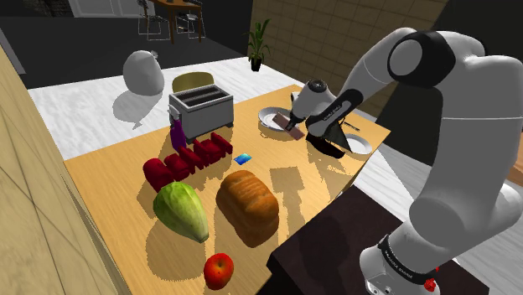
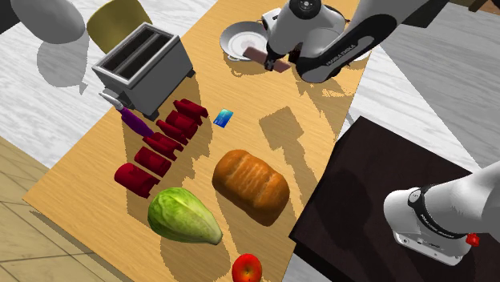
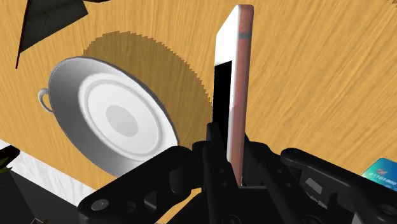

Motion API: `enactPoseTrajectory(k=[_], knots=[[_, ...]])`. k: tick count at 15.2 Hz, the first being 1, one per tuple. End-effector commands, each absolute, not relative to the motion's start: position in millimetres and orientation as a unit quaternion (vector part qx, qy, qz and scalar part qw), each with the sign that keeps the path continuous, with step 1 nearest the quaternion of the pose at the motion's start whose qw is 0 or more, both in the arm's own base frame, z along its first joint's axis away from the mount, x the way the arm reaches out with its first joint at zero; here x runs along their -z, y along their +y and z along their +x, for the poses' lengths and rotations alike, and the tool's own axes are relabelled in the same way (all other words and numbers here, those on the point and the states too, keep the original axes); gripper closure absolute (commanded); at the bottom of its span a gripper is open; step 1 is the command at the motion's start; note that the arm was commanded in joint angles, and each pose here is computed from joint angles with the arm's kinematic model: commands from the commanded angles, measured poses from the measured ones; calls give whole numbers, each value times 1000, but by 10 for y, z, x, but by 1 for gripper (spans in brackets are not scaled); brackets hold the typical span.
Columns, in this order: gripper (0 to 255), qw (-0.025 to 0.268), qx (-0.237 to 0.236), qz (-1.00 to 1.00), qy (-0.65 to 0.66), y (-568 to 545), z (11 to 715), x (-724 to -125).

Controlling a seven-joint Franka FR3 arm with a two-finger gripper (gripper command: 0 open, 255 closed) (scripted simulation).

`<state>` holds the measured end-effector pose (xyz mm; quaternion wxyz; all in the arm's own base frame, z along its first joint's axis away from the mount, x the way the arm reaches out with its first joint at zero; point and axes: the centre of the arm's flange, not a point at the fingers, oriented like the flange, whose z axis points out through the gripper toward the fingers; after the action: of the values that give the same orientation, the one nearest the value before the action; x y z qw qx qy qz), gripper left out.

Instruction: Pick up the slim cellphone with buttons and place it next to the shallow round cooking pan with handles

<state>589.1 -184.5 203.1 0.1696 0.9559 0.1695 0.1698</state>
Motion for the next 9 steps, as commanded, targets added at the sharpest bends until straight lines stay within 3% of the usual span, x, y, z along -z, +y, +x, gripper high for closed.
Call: enactPoseTrajectory(k=[1,9], knots=[[255,170,-170,956,170,-1839,5879,-1923],[255,170,-170,956,170,-1839,5879,-1500]])
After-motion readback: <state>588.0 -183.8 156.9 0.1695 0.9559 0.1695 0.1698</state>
